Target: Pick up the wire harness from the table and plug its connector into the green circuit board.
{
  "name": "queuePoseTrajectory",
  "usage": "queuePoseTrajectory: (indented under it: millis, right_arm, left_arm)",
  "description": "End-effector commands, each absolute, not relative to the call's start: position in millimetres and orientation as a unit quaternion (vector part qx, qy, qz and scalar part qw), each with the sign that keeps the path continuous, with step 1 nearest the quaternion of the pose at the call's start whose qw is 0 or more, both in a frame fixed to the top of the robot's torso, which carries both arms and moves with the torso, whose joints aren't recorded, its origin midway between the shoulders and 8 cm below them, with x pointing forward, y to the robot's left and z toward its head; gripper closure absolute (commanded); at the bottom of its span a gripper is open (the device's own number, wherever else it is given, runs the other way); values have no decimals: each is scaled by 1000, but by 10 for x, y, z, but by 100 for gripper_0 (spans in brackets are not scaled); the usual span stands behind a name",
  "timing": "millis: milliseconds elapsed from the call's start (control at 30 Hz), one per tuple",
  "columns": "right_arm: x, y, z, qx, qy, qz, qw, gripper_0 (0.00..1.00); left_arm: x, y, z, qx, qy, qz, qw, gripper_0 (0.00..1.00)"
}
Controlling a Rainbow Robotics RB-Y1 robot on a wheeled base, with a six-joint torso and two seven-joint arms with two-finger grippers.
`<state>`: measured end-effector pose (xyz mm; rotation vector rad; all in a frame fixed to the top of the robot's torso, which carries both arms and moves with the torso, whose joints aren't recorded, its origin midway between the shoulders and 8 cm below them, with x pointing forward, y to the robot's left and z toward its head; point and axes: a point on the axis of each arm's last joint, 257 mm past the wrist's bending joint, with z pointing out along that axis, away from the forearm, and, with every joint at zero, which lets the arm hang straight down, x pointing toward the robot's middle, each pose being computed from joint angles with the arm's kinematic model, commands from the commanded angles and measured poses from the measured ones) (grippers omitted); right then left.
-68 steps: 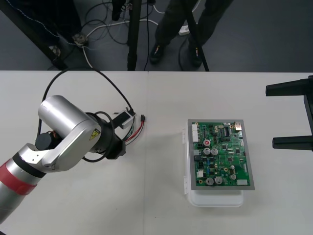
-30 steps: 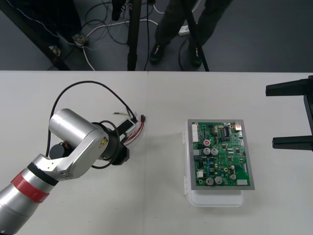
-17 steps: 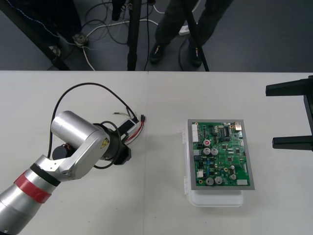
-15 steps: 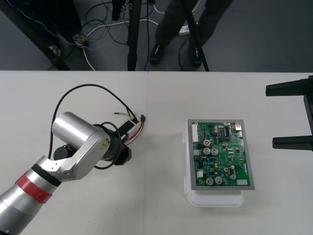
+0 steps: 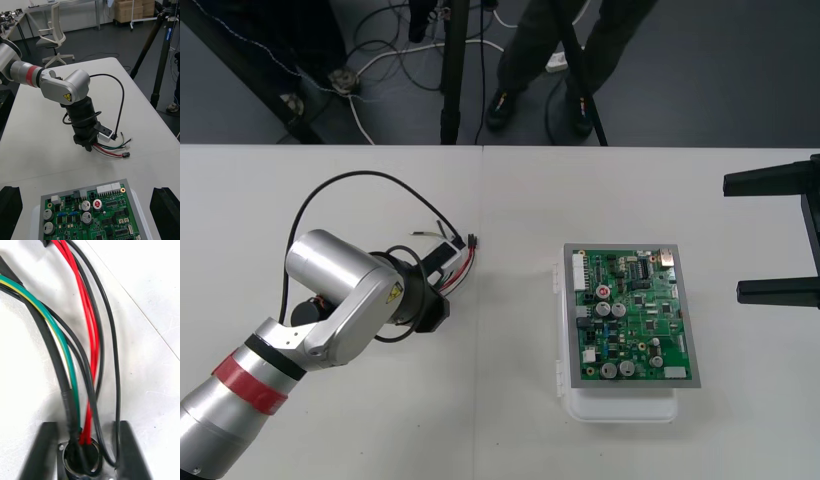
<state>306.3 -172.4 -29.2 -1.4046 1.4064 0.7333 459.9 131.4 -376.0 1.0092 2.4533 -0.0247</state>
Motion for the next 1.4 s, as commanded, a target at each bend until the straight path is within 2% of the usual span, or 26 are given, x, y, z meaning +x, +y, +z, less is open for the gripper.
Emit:
queuePoseTrajectory:
  millis: [33, 133, 267, 767, 1233, 1400]
  right_arm:
    - [3090, -1766, -139, -573, 588, 296, 488, 0]
    - [3090, -1766, -139, -573, 588, 296, 488, 0]
    - [3090, -1766, -139, -573, 588, 296, 488, 0]
    - [3090, -1766, -139, -573, 588, 296, 488, 0]
    - [3090, -1766, -139, -573, 588, 296, 488, 0]
    - [3090, -1766, -139, -573, 588, 296, 488, 0]
  left_arm:
    - [4630, 1348, -3783, 396, 882, -3, 256, 71]
    - [4631, 1389, -3789, 400, 880, 0, 256, 71]
    - [4628, 1414, -3797, 399, 881, 1, 255, 100]
    - [4804, 1548, -3542, 407, 869, 6, 282, 100]
    - [4640, 1544, -2742, 447, 844, 15, 295, 100]
    - [4559, 1416, -2581, 456, 836, -24, 305, 100]
